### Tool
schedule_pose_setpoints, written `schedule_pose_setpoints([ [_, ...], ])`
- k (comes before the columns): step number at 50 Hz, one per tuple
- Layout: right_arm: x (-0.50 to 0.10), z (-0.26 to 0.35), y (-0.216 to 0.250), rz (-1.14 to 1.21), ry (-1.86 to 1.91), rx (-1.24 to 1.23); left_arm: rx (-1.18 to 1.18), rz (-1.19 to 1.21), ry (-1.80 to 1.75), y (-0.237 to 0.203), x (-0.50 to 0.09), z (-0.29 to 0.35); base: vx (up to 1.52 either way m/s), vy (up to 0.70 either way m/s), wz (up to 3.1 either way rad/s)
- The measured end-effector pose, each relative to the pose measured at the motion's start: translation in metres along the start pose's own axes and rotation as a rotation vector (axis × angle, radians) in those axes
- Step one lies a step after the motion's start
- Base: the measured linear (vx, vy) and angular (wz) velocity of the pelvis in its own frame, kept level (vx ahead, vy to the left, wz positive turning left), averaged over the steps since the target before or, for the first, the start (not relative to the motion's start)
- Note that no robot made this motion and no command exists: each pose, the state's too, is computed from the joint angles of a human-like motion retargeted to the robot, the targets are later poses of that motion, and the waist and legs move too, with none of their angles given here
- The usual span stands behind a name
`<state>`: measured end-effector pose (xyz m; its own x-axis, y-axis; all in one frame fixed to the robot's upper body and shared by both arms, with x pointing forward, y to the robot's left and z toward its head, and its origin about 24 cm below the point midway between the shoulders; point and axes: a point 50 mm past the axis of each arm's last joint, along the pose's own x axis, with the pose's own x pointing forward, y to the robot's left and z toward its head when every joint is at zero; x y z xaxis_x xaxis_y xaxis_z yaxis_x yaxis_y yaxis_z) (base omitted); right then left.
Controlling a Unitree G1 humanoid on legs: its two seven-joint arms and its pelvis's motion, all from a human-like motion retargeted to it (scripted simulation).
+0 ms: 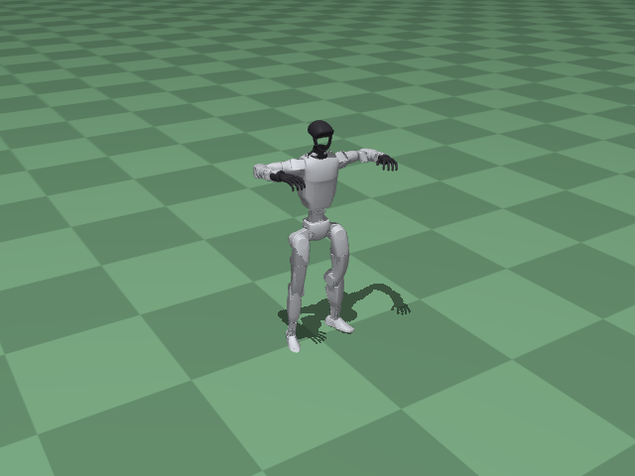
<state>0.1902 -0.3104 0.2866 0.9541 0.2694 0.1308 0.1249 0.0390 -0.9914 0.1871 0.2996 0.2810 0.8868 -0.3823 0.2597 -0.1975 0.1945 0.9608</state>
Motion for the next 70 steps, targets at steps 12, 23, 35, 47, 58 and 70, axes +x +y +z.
schedule_pose_setpoints([
  [12,-0.009,-0.004,-0.007,0.000,0.035,-0.031,-0.016,-0.007,-0.003,-0.005,0.003,-0.002,0.00,0.00,0.00],
  [23,-0.011,-0.007,-0.008,-0.002,0.055,-0.035,-0.019,-0.003,0.000,-0.006,0.003,-0.003,0.00,0.00,0.00],
  [35,-0.010,-0.005,-0.007,-0.012,0.043,-0.025,-0.029,0.004,-0.006,-0.007,0.004,-0.002,0.00,0.00,0.00],
  [47,-0.014,-0.005,-0.007,-0.108,0.030,-0.010,-0.027,0.064,-0.012,-0.007,0.000,-0.002,0.00,0.00,0.00],
  [58,-0.022,0.011,0.003,-0.375,-0.035,0.254,-0.321,0.319,0.021,-0.021,-0.015,-0.002,0.00,0.00,0.00],
  [70,0.008,0.029,0.123,-0.498,0.110,1.257,-0.823,0.472,0.169,-0.107,0.001,-0.001,0.00,0.00,0.00],
])
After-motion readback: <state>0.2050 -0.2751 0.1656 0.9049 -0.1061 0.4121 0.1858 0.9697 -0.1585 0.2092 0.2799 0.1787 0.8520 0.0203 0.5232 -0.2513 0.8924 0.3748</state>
